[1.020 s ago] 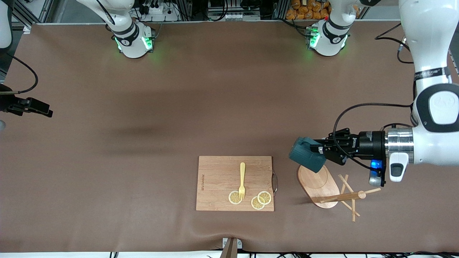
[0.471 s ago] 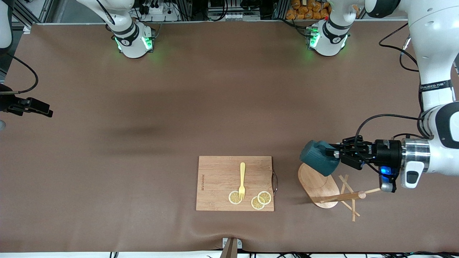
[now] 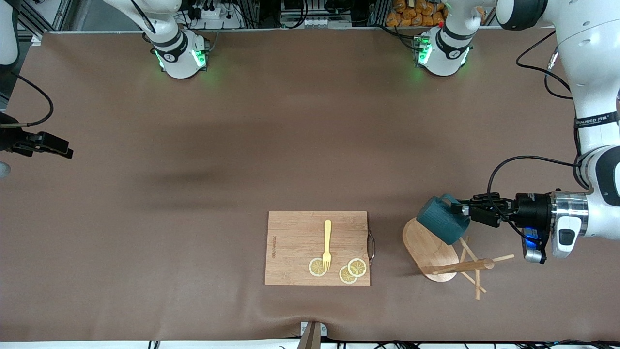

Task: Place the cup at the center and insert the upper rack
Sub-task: 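Hang the teal mug's handle onto a wooden stand peg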

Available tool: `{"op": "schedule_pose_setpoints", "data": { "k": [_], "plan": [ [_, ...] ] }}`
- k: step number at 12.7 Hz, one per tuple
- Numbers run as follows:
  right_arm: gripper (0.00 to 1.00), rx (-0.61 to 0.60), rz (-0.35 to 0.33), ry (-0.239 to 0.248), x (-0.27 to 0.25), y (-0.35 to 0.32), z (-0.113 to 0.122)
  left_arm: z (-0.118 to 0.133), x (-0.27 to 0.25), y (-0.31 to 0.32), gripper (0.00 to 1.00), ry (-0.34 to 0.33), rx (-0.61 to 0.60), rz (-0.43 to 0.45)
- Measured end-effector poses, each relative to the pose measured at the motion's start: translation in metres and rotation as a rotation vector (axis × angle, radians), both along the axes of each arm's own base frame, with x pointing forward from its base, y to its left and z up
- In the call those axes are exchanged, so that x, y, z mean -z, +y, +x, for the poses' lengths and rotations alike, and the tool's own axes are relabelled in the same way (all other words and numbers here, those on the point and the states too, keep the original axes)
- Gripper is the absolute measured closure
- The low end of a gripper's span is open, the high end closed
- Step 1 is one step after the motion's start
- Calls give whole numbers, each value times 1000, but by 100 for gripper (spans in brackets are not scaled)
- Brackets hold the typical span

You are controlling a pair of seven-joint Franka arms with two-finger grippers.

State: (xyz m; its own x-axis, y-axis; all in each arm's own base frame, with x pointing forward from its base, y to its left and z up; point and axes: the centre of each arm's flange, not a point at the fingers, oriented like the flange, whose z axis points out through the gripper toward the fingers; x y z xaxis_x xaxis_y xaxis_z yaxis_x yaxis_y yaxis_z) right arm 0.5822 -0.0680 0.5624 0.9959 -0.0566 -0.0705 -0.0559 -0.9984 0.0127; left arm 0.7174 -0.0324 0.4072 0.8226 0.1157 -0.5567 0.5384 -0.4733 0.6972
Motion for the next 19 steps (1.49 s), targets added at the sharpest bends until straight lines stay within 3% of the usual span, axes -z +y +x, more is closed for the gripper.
{"op": "schedule_pose_setpoints", "data": {
  "k": [2,6,13,19],
  "plan": [
    [0,0,0,0,0,0,0,1,9,8,79,-53,23,-5],
    [0,-8,0,1,0,6,1,2,11,18,79,-71,16,-10],
    [0,17,-5,-11,-10,19,-3,10,34,31,79,-45,-76,-167],
    [0,28,-10,-9,-10,15,-3,11,49,48,79,-22,-143,-249]
  ]
}}
